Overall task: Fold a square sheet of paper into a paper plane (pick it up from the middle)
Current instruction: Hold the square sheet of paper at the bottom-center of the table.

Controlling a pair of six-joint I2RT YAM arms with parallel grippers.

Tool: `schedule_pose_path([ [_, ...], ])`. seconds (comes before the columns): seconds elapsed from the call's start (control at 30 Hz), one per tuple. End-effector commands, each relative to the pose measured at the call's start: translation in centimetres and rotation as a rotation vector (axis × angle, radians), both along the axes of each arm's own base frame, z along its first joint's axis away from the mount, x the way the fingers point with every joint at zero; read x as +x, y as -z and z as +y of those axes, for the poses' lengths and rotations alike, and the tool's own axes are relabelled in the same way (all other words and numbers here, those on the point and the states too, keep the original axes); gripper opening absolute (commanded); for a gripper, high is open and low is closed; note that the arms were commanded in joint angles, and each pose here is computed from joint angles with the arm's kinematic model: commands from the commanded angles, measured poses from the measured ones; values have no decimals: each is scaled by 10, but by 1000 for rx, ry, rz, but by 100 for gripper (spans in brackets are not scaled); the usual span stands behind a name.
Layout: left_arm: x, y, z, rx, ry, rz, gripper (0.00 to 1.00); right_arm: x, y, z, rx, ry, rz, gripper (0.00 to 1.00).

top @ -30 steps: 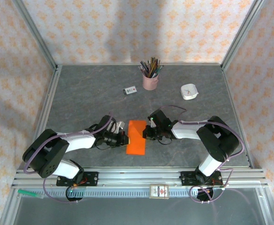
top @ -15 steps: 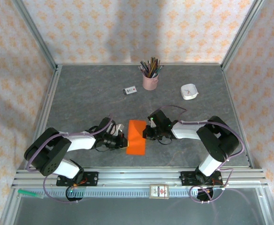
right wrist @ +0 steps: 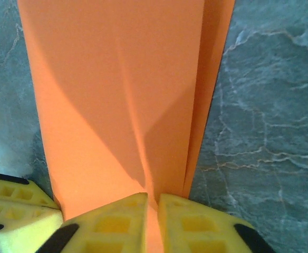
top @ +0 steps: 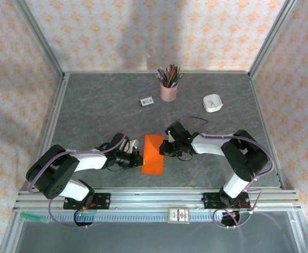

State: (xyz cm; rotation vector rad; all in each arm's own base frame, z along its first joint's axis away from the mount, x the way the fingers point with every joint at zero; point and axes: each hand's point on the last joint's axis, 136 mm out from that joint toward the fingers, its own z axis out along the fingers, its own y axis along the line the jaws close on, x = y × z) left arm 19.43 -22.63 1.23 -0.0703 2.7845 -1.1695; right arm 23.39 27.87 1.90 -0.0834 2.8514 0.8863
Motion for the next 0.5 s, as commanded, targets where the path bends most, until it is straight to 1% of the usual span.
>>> schedule_pose_path([
  [0.0, -25, 34, 29, 155, -32, 101, 0, 1, 23, -44, -229, 63, 18, 19],
  [0.13, -26, 35, 30, 156, -31, 102, 0, 16, -9, -37, -201, 60, -58, 22],
  [0.27, -27, 35, 30, 158, -29, 102, 0, 21, -46, -7, -53, -1, -126, 24],
  [0.33, -27, 36, 31, 159, -28, 104, 0, 18, -58, 14, 14, -47, -138, 22],
  [0.47, -28, 36, 32, 164, -29, 104, 0, 9, -69, 50, 145, -108, -106, 14],
])
